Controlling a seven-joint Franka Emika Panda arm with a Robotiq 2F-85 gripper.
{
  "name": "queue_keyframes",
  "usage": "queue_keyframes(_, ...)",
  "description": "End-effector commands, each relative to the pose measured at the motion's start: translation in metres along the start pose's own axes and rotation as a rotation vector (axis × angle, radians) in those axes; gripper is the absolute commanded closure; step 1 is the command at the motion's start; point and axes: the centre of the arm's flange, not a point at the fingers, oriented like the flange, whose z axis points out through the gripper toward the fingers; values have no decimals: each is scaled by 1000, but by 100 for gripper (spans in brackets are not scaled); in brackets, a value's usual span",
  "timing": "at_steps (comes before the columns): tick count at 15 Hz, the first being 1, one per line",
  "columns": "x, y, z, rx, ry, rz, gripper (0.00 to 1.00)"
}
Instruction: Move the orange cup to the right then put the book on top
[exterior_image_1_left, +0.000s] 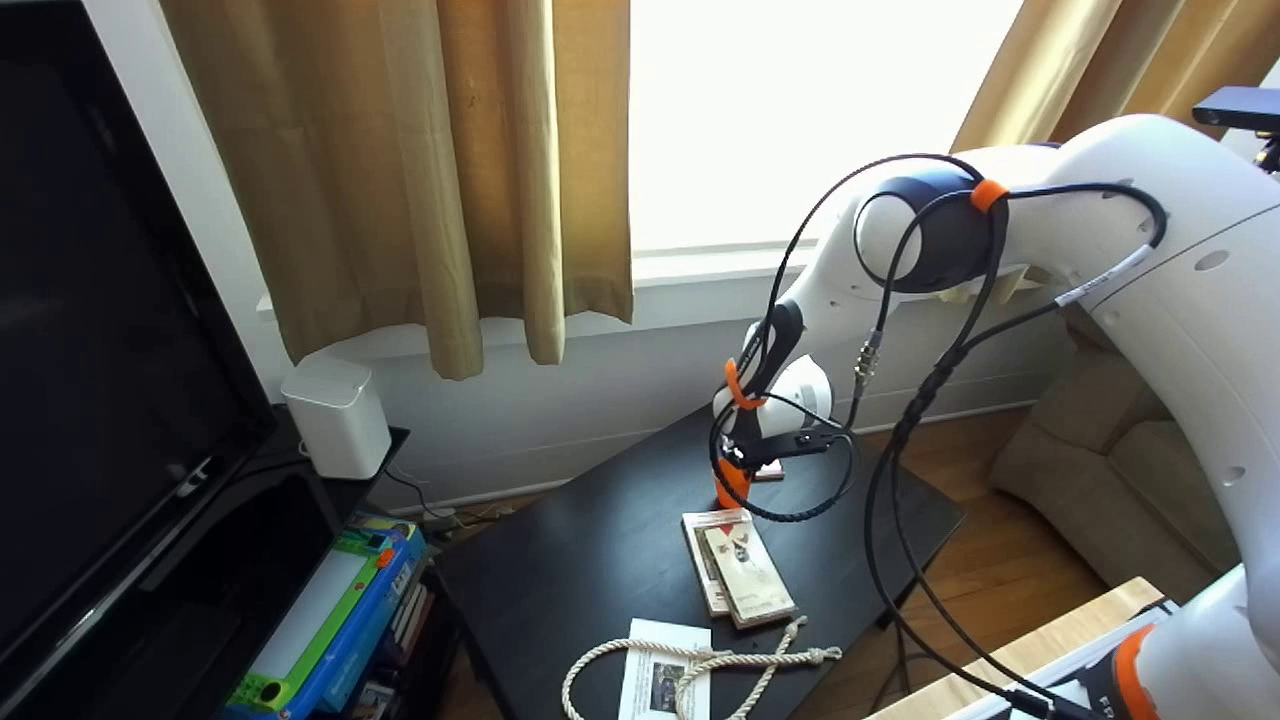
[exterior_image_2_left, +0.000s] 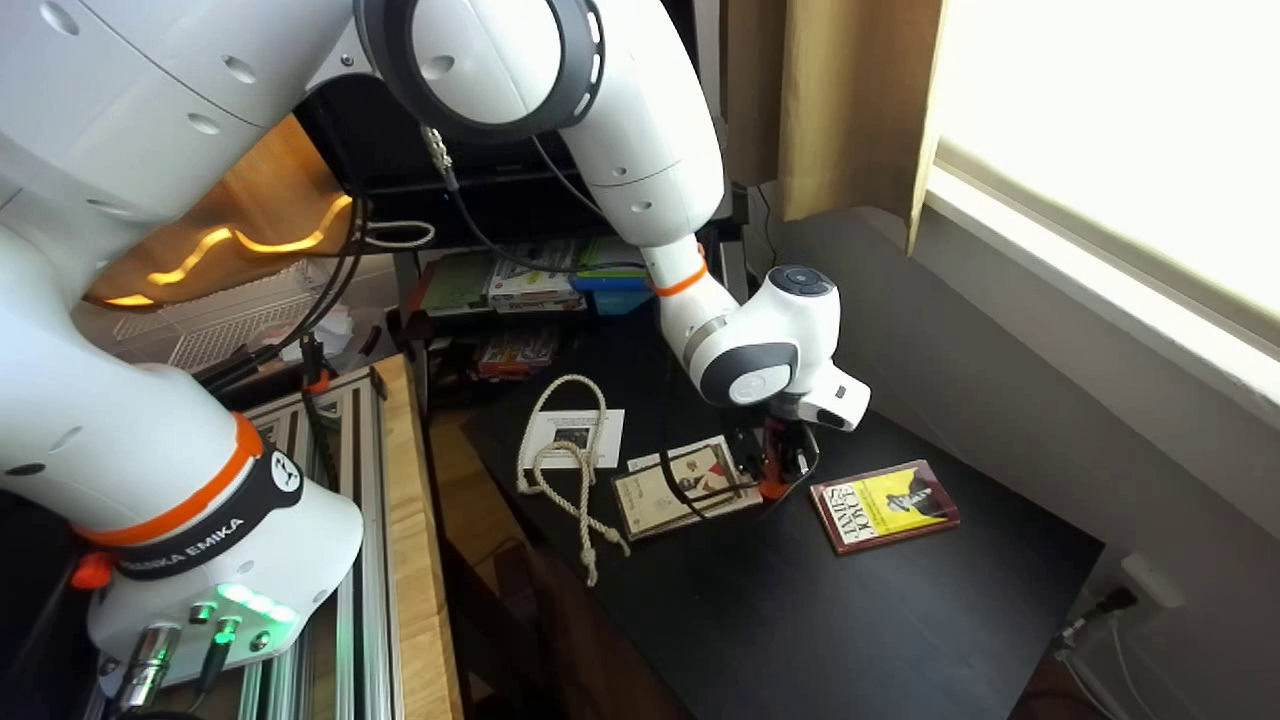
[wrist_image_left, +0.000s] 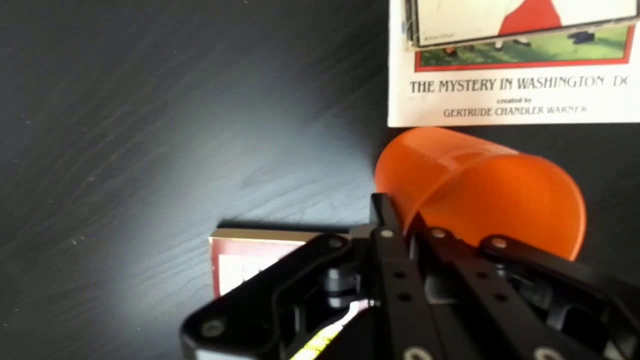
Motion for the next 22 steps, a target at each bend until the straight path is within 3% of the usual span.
queue_keyframes(1,-23,25,-3,-49,-3,64,99)
queue_keyframes(5,-22,40,5,-56,24,143,99)
queue_keyframes(10,-32,37,2,-47,-93,42,99)
queue_keyframes(16,-33,29,8,-63,-135,6,99)
queue_keyframes(22,-33,55,-7,-109,-51,42,99)
